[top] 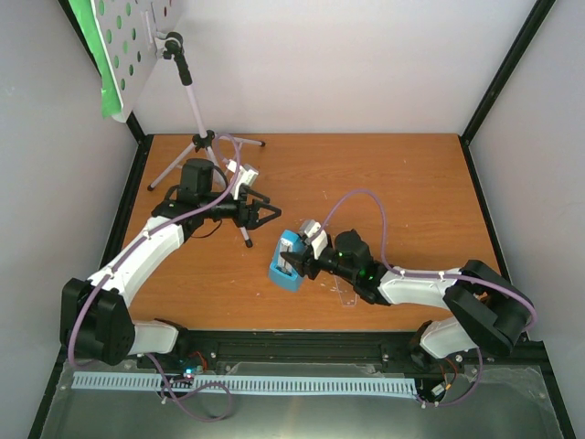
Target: Pack up the instrument practice props
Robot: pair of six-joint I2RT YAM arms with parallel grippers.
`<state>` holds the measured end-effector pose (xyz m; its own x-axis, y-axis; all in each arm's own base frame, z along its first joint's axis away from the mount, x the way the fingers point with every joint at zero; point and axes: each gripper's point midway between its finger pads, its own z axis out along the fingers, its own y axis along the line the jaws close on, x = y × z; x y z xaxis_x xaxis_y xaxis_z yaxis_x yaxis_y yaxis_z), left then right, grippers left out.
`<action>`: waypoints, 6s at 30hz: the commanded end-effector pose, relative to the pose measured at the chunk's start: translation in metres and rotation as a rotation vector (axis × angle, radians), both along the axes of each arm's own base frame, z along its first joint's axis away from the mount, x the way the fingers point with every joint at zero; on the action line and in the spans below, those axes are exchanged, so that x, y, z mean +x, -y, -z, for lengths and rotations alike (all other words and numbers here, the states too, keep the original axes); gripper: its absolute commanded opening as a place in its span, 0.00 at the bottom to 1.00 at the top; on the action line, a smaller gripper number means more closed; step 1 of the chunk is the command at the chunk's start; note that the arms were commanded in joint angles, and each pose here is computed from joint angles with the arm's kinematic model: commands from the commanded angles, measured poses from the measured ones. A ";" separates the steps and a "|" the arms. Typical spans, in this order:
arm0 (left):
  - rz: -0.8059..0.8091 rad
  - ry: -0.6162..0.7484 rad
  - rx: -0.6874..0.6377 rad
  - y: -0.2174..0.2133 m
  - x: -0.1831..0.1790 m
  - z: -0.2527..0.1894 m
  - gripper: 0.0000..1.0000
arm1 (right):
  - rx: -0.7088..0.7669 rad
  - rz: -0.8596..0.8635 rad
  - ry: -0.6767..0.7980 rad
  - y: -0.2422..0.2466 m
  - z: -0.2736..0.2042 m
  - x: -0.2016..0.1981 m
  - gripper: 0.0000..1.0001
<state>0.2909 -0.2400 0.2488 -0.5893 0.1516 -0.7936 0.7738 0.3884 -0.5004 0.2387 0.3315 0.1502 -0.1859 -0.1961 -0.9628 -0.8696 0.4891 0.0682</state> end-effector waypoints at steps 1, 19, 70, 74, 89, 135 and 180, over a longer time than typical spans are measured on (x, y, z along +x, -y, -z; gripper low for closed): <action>0.031 0.030 -0.025 0.004 -0.001 -0.008 0.83 | 0.008 0.033 0.002 0.005 0.002 0.000 0.64; 0.014 0.052 -0.006 0.002 -0.001 -0.007 0.77 | 0.001 0.050 -0.023 0.004 0.007 0.004 0.62; 0.079 0.017 -0.053 0.008 -0.010 -0.008 0.72 | -0.008 0.171 -0.157 0.000 0.005 0.030 0.65; 0.107 -0.020 -0.074 0.011 -0.012 -0.004 0.72 | -0.005 0.179 -0.160 0.000 0.004 0.032 0.66; 0.162 -0.086 -0.080 0.023 -0.019 0.009 0.69 | 0.004 0.193 -0.166 -0.001 -0.001 0.036 0.69; -0.010 0.192 -0.162 -0.003 -0.051 0.037 0.94 | 0.255 0.457 -0.101 0.131 -0.066 0.045 1.00; -0.008 0.272 -0.055 0.027 -0.039 0.065 0.55 | 0.293 0.451 -0.099 0.133 -0.060 0.040 1.00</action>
